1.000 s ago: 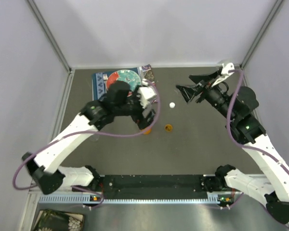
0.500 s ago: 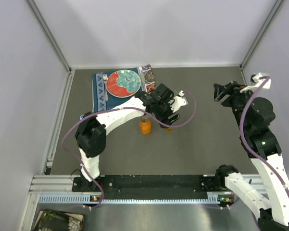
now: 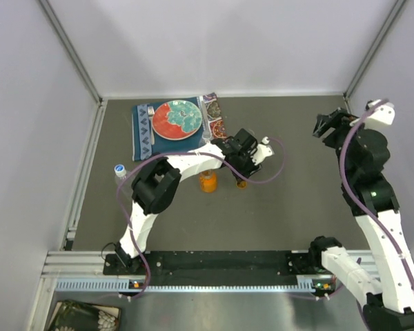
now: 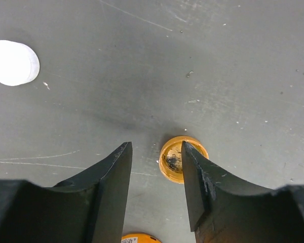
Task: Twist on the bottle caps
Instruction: Pick up the bottle cap from the center of the board.
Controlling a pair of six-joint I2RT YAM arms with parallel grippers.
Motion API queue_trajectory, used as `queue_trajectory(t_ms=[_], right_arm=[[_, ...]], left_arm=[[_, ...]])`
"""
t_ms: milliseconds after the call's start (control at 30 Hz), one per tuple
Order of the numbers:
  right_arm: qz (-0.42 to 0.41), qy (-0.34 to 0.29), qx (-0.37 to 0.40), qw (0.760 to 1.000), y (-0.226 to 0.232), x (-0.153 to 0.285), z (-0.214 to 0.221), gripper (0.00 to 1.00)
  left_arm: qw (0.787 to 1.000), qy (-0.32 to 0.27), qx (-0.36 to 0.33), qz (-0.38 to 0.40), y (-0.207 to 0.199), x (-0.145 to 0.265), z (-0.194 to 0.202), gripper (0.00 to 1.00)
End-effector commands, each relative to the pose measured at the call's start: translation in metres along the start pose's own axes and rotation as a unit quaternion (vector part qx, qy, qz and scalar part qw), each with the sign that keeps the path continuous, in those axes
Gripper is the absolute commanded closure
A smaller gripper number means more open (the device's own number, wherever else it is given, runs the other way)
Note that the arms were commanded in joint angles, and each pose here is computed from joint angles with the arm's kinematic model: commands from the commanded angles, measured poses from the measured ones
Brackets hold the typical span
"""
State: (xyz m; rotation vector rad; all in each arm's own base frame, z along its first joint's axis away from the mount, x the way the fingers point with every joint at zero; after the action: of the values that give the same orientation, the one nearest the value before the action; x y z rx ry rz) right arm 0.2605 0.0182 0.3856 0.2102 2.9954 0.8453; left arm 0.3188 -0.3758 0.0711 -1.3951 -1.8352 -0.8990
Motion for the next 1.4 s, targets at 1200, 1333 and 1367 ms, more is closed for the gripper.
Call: queue_trajectory(t_ms=[1200, 1333, 1367], right_arm=[[-0.097, 0.115, -0.071, 0.986, 0.035, -0.035, 0.054, 0.28], [-0.102, 0.115, -0.073, 0.985, 0.036, -0.035, 0.053, 0.28], [-0.103, 0.115, -0.073, 0.985, 0.037, -0.035, 0.053, 0.28]], left_arm=[[0.999, -0.022, -0.039, -0.024, 0.010, 0.009, 0.007, 0.55], [0.999, -0.021, -0.039, -0.020, 0.010, 0.002, 0.008, 0.55], [0.999, -0.019, -0.039, -0.019, 0.009, 0.000, 0.010, 0.55]])
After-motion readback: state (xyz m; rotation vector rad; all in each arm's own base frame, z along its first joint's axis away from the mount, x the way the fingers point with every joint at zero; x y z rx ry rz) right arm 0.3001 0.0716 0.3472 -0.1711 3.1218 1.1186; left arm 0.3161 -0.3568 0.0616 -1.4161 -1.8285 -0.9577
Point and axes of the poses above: each gripper's point midway between its finger pads, its own x axis back along the fingers, its own y axis along the line the jaws close on, z = x × y, the point moved 3 cm from there along x, back along the fingers, and after that the axes turned 12 degrees about -x, right-handed, at the moved point
